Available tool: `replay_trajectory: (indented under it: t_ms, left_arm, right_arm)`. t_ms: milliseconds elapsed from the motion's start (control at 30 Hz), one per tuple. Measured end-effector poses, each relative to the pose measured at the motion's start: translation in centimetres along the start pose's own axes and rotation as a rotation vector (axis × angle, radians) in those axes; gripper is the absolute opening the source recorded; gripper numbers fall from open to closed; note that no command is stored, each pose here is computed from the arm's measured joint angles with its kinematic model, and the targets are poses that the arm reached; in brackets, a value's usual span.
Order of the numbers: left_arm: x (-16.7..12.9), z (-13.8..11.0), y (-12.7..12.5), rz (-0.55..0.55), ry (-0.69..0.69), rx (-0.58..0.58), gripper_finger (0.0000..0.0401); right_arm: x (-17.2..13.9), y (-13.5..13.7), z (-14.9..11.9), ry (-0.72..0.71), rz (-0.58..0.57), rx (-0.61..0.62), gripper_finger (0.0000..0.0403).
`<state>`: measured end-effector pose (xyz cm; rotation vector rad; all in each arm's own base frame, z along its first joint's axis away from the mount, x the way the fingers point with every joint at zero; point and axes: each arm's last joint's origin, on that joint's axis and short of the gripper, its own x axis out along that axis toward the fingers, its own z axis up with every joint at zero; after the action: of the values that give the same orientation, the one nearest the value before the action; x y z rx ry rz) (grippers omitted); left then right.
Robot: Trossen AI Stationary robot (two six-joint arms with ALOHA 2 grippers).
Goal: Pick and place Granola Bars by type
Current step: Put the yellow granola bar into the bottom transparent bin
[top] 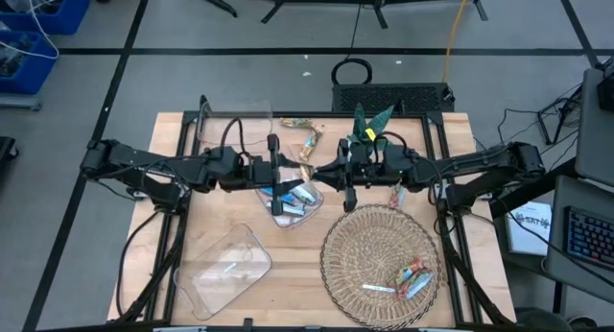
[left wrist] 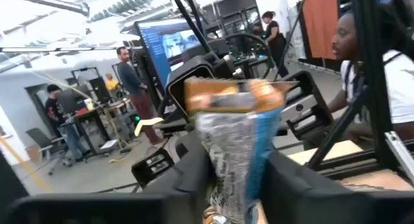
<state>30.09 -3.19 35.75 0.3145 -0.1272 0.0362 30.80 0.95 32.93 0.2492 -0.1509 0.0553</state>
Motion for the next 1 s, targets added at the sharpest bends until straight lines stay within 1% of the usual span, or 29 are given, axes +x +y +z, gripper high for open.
replay_trajectory:
  t_ms: [100, 133, 167, 233, 333, 467, 567, 600, 667, 733, 800, 867, 933, 1000]
  left_arm:
    - [0.0, 0.0, 0.0, 0.018, 0.007, -0.030, 0.0041]
    - [0.0, 0.0, 0.0, 0.021, 0.007, -0.039, 0.0025]
    - [0.0, 0.0, 0.1, 0.025, 0.003, -0.055, 0.0018]
    - [0.0, 0.2, 0.1, 0.032, -0.010, -0.090, 0.0017]
    - [0.0, 0.1, 0.1, 0.029, -0.007, -0.119, 0.0015]
    - [-0.2, 0.2, -0.1, 0.008, 0.016, -0.164, 0.0014]
    - [-0.5, -0.1, -0.5, -0.016, 0.063, -0.195, 0.0014]
    - [-0.8, -0.2, -0.7, -0.030, 0.101, -0.216, 0.0014]
    - [-1.4, -0.3, -1.1, -0.073, 0.166, -0.278, 0.0013]
    - [-2.3, -0.6, -1.7, -0.118, 0.277, -0.353, 0.0013]
    - [-3.5, -1.4, -2.6, -0.167, 0.434, -0.421, 0.0013]
    - [-4.4, -2.1, -3.8, -0.220, 0.574, -0.501, 0.0013]
    - [-5.6, -2.7, -5.1, -0.286, 0.725, -0.572, 0.0013]
    - [-6.5, -2.9, -6.6, -0.340, 0.827, -0.617, 0.0012]
  right_arm:
    - [0.0, 0.0, 0.0, 0.000, -0.002, 0.000, 0.0003]
    - [0.0, 0.0, 0.0, -0.003, -0.002, -0.002, 0.0006]
    - [0.0, 0.0, 0.1, -0.006, 0.000, -0.009, 0.0011]
    - [0.0, 0.0, 0.1, -0.012, 0.004, -0.051, 0.0026]
    - [-0.4, 0.4, 0.6, -0.010, 0.052, -0.082, 0.0066]
    - [-1.6, 0.5, 2.1, -0.011, 0.146, -0.012, 0.0137]
    - [-3.2, 0.9, 4.1, -0.024, 0.224, 0.042, 0.0185]
    - [-3.7, 1.0, 4.4, -0.006, 0.244, 0.061, 0.0198]
    - [-4.4, 1.1, 4.6, 0.040, 0.246, 0.088, 0.0217]
    - [-5.0, 0.9, 4.2, 0.119, 0.214, 0.105, 0.0228]
    - [-5.5, 0.7, 4.0, 0.168, 0.166, 0.113, 0.0233]
    - [-5.7, 0.3, 3.3, 0.253, 0.130, 0.130, 0.0233]
    - [-5.5, -0.1, 2.0, 0.342, 0.107, 0.128, 0.0229]
    - [-5.3, -0.5, 0.5, 0.396, 0.096, 0.112, 0.0223]
